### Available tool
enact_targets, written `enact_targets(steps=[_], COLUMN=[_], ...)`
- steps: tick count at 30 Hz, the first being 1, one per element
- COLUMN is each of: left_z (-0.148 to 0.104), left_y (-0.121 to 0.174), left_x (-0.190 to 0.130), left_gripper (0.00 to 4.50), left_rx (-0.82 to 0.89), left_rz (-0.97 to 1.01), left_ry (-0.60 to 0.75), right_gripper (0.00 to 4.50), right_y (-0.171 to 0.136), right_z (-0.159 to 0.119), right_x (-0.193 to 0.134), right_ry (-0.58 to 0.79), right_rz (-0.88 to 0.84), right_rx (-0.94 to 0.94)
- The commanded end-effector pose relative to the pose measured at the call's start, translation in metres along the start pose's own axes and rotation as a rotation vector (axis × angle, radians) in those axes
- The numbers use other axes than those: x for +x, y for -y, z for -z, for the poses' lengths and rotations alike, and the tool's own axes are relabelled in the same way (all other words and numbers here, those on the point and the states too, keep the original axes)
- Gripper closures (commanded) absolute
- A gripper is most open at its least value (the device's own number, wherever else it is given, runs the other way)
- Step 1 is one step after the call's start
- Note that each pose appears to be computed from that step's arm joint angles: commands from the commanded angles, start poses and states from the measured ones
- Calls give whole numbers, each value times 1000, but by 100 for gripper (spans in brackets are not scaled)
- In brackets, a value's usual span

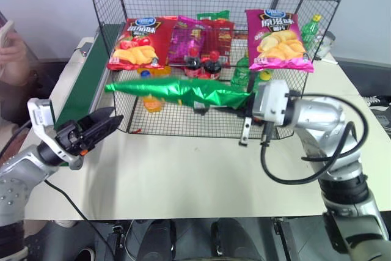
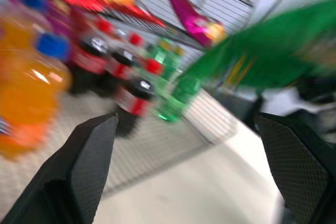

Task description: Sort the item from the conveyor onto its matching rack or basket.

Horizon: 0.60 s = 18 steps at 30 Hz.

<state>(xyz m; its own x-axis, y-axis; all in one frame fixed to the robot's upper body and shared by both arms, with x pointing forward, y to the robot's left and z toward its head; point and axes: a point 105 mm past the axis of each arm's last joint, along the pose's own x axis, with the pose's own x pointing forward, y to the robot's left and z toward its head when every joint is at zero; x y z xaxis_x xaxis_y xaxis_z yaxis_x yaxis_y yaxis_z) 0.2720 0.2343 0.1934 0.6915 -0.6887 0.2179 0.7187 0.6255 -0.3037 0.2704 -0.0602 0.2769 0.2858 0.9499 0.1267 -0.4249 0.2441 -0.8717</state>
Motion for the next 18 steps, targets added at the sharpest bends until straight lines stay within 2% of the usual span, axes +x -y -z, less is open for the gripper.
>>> enact_targets(steps=[1,3,6,8,12,18], left_z=[-13,-7,1,2,-4,-9], left_y=[-3,-2,1,3,9,11], left_x=[7,12,20,25,32,33], left_gripper=[6,6,6,6,6,6], left_rx=[183,252,328,391,494,528], left_rz=[-40,-39,-31,-31,-29,-69], left_ry=[29,-1,-34,-39,-13,10], right_gripper=[450,450,450,450,450,450], right_y=[23,36,58,61,72,68], right_z=[-2,15,68,90,105,129], right_x=[-4,-4,-10,-10,-7,-7], right_ry=[-27,-121,-450,-572,-660,-759], right_rz=[161,238,328,334,400,485], right_rx=[-348,-418,-535,-560,-564,-322])
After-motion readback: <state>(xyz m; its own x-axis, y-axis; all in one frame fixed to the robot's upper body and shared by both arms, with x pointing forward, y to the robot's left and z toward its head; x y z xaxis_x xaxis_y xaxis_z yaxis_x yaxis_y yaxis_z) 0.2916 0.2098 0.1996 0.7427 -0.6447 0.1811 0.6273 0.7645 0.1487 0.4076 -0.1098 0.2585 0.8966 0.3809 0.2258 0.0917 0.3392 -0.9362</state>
